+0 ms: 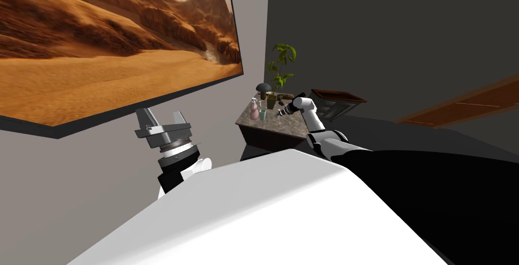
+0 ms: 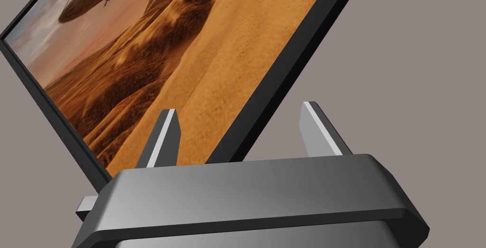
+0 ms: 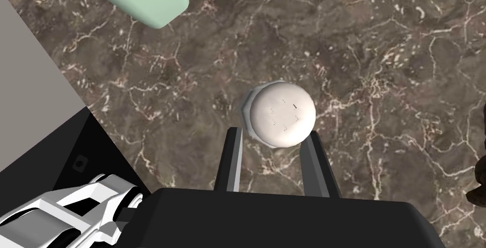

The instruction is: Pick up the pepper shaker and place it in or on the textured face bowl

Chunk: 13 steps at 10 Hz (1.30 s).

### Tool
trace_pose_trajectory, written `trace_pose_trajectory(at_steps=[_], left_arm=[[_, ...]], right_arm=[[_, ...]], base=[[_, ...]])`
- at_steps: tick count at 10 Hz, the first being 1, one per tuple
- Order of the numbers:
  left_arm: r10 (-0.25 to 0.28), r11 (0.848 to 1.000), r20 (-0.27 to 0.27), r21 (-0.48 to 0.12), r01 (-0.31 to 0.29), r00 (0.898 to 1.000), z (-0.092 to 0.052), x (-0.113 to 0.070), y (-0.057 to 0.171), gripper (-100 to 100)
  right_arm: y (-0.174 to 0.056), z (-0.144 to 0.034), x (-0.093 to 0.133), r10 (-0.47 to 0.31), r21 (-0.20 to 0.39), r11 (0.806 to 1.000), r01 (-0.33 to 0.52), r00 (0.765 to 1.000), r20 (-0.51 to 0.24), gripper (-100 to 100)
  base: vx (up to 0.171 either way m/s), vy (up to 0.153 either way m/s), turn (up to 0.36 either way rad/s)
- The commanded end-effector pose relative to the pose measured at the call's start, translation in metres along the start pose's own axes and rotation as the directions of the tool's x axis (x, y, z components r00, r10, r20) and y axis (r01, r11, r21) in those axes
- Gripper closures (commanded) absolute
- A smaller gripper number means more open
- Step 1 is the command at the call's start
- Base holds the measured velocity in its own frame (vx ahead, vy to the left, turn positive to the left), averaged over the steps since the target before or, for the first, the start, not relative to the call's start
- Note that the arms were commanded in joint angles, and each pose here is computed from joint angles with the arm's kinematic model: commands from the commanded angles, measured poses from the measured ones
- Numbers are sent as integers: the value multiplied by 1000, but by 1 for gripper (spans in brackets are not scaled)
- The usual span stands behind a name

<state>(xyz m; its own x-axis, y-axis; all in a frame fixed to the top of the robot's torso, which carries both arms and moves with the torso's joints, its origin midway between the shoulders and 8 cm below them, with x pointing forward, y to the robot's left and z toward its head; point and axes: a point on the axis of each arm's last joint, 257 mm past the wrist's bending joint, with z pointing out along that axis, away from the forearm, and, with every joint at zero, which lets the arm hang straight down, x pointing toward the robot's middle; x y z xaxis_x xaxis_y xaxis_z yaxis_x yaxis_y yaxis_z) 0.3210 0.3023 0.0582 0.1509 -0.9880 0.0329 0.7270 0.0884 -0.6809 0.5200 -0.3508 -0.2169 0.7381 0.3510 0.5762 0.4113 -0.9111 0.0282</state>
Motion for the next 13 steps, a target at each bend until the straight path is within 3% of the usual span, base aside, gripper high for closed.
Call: trace_pose_trajectory(at_steps=[1,5,6,8,9,13], left_arm=[[0,1000,0,0,0,1000,0,0,0,0],[0,1000,0,0,0,1000,0,0,0,0],[0,1000,0,0,0,1000,0,0,0,0],[0,1000,0,0,0,1000,0,0,0,0],[0,1000,0,0,0,1000,0,0,0,0],[0,1000,0,0,0,1000,0,0,0,0]], right_arm=[[17,-13,6,1,-19,1000,-1,1000,-9,100],[71,-53,19,29,-75,997,-31,999,-29,100],[71,-53,18,32,-74,997,-33,999,-28,100],[98,-76,24,49,-108,993,-53,998,-40,100],[99,-74,21,57,-105,993,-61,998,-36,100],[151,-122,22,118,-169,978,-126,991,-56,100]], base=[[-33,-38,74],[-46,-52,152],[-29,-55,41],[-29,-53,169],[-27,-61,78],[-53,-90,228]])
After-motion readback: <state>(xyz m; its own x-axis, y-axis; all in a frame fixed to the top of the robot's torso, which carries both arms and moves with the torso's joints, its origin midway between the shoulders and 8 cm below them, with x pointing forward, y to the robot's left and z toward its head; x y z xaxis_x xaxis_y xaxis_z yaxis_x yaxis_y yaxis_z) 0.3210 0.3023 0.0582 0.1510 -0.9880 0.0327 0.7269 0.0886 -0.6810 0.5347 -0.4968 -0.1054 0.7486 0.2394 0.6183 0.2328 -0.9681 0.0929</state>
